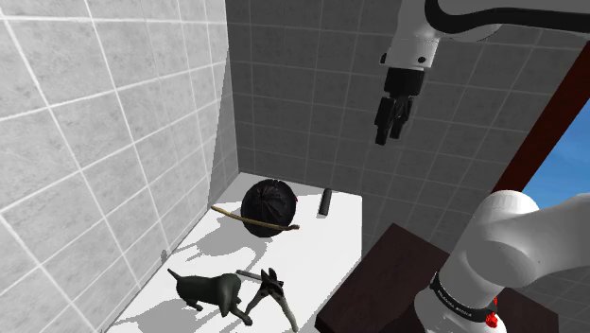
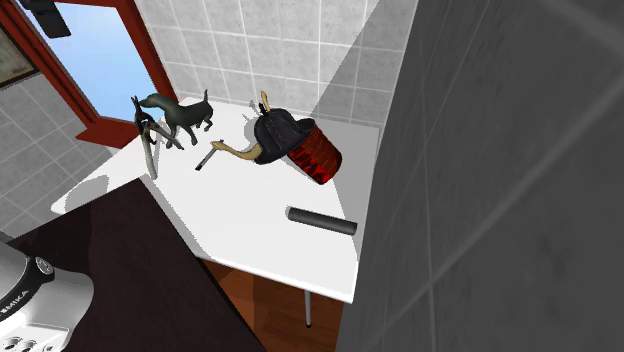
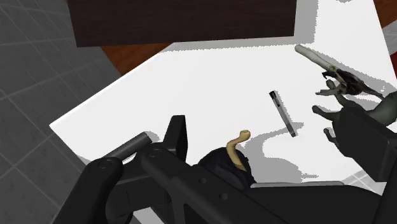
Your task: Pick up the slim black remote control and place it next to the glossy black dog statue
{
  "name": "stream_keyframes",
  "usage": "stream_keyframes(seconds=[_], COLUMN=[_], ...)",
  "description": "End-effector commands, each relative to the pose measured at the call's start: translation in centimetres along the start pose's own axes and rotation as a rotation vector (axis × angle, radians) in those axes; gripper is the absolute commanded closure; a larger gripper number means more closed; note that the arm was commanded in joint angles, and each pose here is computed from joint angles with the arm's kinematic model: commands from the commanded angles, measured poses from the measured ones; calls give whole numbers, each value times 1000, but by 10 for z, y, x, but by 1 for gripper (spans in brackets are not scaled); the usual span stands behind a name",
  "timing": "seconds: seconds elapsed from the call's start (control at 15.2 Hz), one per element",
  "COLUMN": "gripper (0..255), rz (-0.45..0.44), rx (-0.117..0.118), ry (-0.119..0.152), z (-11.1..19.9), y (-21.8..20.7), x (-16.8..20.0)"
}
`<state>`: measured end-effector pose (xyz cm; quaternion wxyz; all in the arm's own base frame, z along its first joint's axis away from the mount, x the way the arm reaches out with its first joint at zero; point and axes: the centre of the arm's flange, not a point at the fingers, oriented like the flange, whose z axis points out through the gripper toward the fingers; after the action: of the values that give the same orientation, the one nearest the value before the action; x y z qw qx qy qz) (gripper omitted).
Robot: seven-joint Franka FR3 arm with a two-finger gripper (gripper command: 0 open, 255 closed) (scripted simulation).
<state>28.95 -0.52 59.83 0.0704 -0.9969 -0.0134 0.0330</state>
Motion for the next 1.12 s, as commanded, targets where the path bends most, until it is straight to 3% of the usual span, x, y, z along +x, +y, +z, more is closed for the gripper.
stream_keyframes(seconds=[0.0, 1.06], gripper=[0, 0], rz=[0, 388], rx=[0, 22], ry=[0, -18], z=[0, 139], y=[0, 71], x=[0, 145])
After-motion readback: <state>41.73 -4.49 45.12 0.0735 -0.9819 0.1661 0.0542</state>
